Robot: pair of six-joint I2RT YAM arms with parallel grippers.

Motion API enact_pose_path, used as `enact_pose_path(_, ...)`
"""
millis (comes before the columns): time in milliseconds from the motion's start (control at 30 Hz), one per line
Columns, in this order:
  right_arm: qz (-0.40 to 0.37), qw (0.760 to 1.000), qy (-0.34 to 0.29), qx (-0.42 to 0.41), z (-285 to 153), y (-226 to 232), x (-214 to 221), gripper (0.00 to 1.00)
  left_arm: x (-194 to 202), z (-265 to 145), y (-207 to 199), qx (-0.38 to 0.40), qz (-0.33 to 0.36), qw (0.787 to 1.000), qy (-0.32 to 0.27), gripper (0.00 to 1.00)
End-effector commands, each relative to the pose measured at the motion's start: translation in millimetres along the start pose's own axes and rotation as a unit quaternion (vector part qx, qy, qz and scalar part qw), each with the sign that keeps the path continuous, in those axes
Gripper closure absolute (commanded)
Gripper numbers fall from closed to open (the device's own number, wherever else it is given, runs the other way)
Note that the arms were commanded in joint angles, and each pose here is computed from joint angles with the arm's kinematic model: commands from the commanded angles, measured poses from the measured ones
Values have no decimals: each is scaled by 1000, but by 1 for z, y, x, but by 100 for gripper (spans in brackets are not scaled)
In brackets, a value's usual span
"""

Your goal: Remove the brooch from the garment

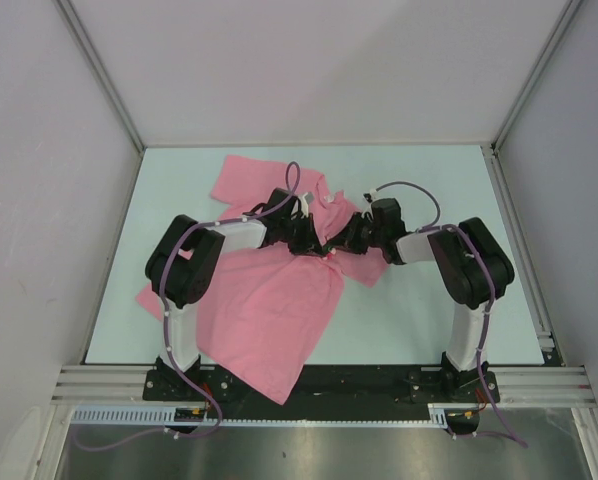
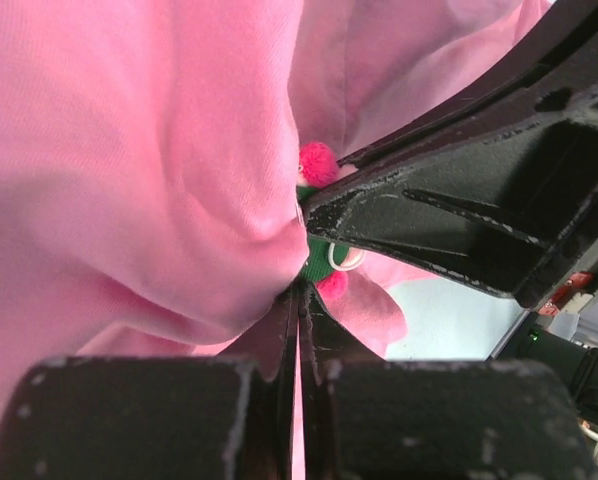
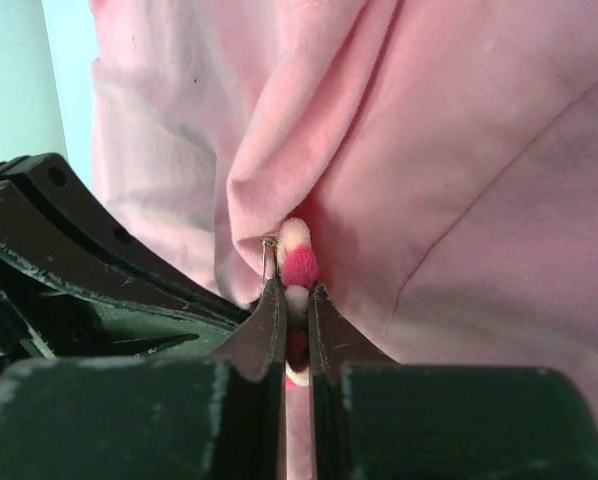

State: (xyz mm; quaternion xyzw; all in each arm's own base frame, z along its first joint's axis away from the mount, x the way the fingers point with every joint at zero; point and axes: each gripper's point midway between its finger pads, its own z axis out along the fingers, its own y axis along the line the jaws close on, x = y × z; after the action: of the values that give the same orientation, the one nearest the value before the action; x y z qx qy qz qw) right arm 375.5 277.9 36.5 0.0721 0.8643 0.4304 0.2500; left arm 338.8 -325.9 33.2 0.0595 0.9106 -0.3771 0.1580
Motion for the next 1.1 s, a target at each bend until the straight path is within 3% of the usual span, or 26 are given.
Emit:
enact_pose_path(0,5,1000,20,-13,7,1,5,100,-2,0,-12,17,8,1000,-7,100)
enact_pose_path(133,2,999,26,-28,8,2,5,100,-5,-11,-20,25,14,1000,-8,94)
enact_pose_path(300,-25,998,25,-56,3,11,1,100,-28,-48,-35,63,14,997,-44,65)
enact_pose_path(400,-48,996,16,-73,-1,19,-5,100,-46,-60,-33,67,12,996,-51,53)
enact_pose_path(567,-68,993,7,-98,-4,31,-11,100,-72,-58,-31,74,23,996,-48,47)
enact_pose_path(800,-86,990,-18,-111,-8,41,-23,100,-74,-34,-23,88,27,996,11,49)
enact_pose_path(1067,-76,993,-74,-54,-19,33,-41,100,-79,-28,-28,107,34,994,5,46)
